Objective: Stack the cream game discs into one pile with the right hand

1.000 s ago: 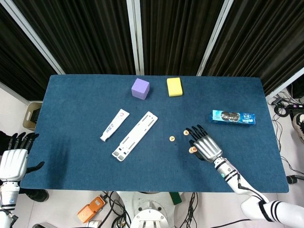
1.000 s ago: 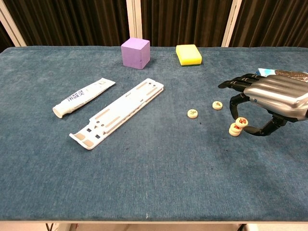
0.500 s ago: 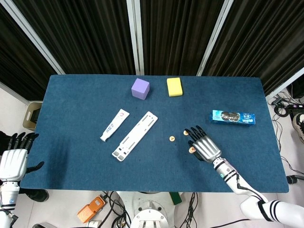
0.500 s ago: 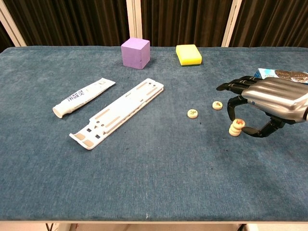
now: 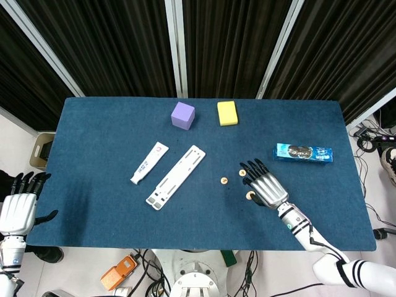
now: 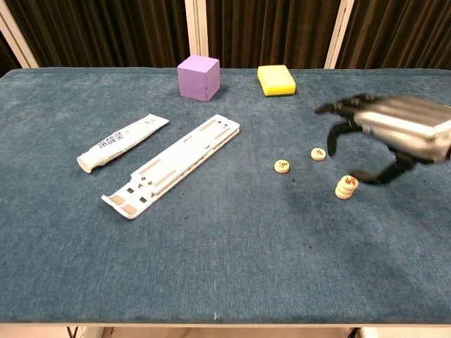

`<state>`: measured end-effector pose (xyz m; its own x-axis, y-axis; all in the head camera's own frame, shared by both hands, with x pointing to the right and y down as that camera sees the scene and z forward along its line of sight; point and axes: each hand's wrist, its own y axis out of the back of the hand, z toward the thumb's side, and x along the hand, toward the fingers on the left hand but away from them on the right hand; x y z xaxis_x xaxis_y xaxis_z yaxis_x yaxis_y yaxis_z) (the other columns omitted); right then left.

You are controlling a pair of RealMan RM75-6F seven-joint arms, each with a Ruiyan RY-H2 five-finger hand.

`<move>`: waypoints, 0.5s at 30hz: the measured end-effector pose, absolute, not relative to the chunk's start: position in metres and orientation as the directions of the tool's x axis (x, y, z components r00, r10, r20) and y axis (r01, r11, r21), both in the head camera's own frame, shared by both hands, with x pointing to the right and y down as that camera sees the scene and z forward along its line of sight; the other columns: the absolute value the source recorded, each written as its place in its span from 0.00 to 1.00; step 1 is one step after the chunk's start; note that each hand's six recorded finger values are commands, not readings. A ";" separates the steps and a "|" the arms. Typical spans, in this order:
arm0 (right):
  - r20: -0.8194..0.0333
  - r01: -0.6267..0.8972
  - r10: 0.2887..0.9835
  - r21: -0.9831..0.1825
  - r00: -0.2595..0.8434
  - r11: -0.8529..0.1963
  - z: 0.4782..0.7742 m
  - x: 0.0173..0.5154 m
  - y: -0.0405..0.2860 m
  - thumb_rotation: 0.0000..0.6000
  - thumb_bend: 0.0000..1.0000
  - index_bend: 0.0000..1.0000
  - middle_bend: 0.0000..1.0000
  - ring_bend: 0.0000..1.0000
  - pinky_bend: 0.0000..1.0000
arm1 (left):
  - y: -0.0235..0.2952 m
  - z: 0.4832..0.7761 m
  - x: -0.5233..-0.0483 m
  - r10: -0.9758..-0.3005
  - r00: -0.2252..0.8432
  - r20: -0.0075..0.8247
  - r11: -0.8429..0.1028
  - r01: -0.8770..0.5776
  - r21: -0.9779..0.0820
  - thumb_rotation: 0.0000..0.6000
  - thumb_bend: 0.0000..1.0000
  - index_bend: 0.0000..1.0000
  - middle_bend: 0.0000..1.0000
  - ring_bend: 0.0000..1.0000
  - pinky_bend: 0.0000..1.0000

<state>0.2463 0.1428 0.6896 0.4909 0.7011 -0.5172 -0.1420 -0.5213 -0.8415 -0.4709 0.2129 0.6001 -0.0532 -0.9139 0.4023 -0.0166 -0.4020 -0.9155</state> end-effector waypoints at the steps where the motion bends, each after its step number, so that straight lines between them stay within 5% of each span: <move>1: -0.510 -0.126 0.704 -0.843 0.494 -0.522 0.687 0.242 0.138 1.00 0.51 0.43 0.09 0.01 0.08 | 0.212 0.600 -0.470 -0.915 -0.051 0.401 -0.401 -0.017 -0.916 1.00 0.07 0.15 0.13 0.07 0.00; 7: -0.542 -0.152 0.679 -0.824 0.495 -0.546 0.690 0.217 0.121 1.00 0.41 0.44 0.09 0.01 0.08 | 0.211 0.599 -0.467 -0.916 -0.042 0.399 -0.399 -0.014 -0.917 1.00 0.08 0.15 0.13 0.07 0.00; 15: -0.609 -0.234 0.631 -0.782 0.480 -0.578 0.719 0.177 0.112 1.00 0.41 0.45 0.09 0.01 0.08 | 0.217 0.601 -0.473 -0.909 -0.064 0.411 -0.411 -0.016 -0.911 1.00 0.07 0.15 0.13 0.07 0.00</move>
